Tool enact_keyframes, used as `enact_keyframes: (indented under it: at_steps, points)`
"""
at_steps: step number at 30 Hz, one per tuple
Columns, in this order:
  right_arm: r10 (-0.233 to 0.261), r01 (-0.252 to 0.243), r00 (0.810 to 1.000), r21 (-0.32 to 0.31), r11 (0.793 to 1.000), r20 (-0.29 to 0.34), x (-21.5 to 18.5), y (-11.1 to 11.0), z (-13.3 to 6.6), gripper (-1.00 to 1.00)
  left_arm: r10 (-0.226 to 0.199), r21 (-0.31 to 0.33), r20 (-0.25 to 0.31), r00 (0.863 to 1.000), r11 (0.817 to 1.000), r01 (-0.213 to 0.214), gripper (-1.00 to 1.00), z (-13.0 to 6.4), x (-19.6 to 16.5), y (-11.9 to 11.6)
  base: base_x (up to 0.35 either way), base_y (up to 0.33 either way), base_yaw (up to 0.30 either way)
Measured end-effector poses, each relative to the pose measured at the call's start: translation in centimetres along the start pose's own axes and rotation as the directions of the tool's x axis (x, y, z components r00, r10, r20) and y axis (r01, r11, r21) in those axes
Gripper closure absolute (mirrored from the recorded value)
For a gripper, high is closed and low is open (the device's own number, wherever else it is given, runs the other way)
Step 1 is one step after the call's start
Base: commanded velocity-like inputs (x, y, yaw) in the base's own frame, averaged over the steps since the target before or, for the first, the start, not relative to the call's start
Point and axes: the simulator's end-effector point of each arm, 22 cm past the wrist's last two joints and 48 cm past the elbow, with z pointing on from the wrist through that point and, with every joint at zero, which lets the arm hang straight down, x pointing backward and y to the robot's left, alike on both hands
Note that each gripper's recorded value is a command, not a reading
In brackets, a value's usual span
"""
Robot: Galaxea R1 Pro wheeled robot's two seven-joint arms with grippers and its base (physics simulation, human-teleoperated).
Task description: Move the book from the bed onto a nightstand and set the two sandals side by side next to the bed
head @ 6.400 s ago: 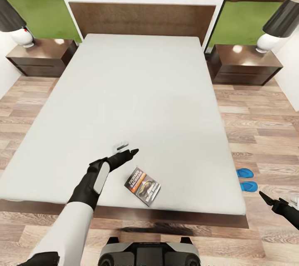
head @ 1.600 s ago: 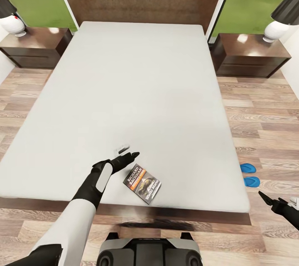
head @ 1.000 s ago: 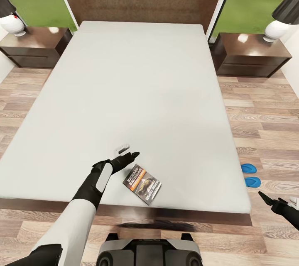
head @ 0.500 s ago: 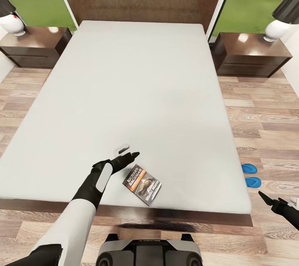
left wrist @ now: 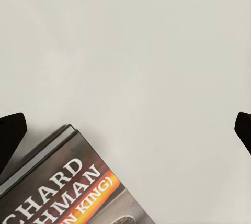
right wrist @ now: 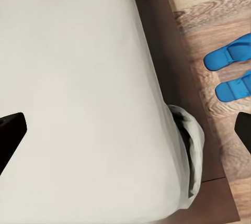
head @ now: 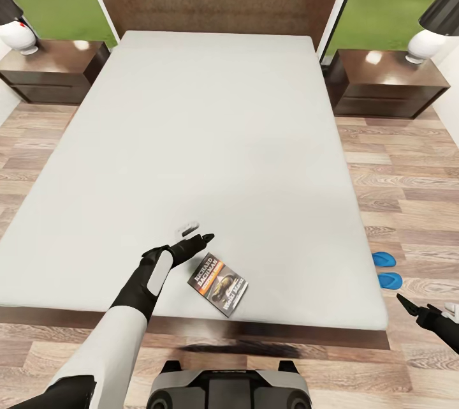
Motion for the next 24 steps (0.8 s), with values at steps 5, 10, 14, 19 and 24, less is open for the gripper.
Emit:
enact_keyframes:
  at_steps: [5,10,14,19,24]
  points:
    - [0.0,0.0,1.0,0.0,1.0,0.0,0.14,-0.02,0.32,-1.0,0.0,0.0,0.0,1.0,1.0,0.0,-1.0,0.3,0.0,0.15,0.0,0.0,0.0]
    - [0.0,0.0,1.0,0.0,1.0,0.0,0.32,-0.09,0.72,-1.0,0.0,0.0,0.0,1.0,1.0,0.0,-1.0,0.7,0.0,0.37,0.0,0.0,0.0]
    - [0.0,0.0,1.0,0.001,1.0,0.0,0.34,-0.1,0.72,-1.0,0.0,0.0,0.0,1.0,1.0,0.0,-1.0,0.7,0.0,0.37,0.0,0.0,0.0]
    - [0.0,0.0,1.0,0.0,1.0,0.0,0.33,-0.09,0.73,-1.0,0.0,0.0,0.0,1.0,1.0,0.0,-1.0,0.7,0.0,0.37,0.0,0.0,0.0]
    - [0.0,0.0,1.0,0.0,1.0,0.0,0.33,-0.08,0.73,-1.0,-0.001,0.0,0.001,1.0,1.0,0.001,-1.0,0.7,-0.03,0.38,0.0,0.0,0.0]
